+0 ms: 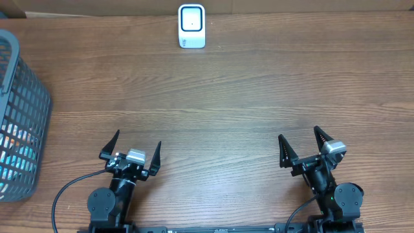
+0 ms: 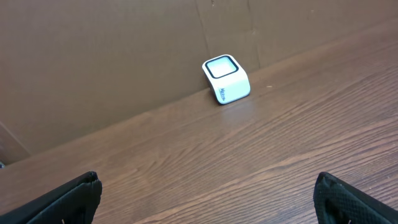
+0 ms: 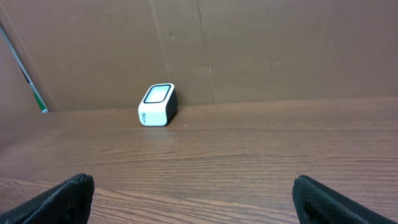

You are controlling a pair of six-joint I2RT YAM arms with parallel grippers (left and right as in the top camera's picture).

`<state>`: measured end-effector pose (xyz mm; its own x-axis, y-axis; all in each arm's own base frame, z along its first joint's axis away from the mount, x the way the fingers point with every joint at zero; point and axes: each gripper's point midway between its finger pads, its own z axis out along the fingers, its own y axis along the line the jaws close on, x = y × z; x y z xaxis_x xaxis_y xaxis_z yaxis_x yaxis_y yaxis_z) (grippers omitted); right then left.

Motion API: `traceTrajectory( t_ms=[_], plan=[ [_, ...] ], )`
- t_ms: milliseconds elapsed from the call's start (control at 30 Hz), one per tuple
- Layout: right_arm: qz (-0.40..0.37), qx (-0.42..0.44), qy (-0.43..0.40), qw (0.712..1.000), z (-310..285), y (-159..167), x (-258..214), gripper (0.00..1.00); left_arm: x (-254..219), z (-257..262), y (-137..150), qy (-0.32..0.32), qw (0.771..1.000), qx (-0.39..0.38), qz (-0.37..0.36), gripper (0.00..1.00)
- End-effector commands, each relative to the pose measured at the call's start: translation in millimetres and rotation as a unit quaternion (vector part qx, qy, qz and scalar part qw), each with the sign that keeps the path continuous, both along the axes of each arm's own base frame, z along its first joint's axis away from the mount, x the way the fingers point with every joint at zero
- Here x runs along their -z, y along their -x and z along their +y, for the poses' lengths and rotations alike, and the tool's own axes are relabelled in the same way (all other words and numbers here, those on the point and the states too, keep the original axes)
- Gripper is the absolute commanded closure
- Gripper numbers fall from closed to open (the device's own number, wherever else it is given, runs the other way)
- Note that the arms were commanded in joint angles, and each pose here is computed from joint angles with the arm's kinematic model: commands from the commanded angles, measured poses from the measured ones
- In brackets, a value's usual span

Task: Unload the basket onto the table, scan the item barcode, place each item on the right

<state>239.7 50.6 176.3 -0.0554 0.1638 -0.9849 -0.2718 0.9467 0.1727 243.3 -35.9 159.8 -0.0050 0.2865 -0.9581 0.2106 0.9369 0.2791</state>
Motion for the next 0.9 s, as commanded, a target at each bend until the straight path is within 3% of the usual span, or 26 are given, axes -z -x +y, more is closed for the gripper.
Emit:
traceTrajectory(
  t_ms=[0, 567, 767, 867],
  plan=[
    [-0.002, 0.002, -0.001, 1.000, -1.0, -0.4, 1.6, 0.00, 0.0, 1.5, 0.0, 0.002, 1.000, -0.005, -0.002, 0.01],
    [-0.002, 0.002, -0.001, 1.000, -1.0, -0.4, 1.6, 0.00, -0.3, -2.7, 0.8, 0.004, 1.000, 0.008, -0.002, 0.01],
    [-0.002, 0.002, -0.001, 1.000, -1.0, -0.4, 1.6, 0.00, -17.8, -8.6, 1.9, 0.004, 0.999, 0.026, -0.038, 0.00],
    [-0.002, 0.002, -0.001, 1.000, -1.0, -0.4, 1.6, 0.00, -19.5, -9.2, 2.4, 0.027, 0.999, 0.027, -0.033, 0.00]
  ],
)
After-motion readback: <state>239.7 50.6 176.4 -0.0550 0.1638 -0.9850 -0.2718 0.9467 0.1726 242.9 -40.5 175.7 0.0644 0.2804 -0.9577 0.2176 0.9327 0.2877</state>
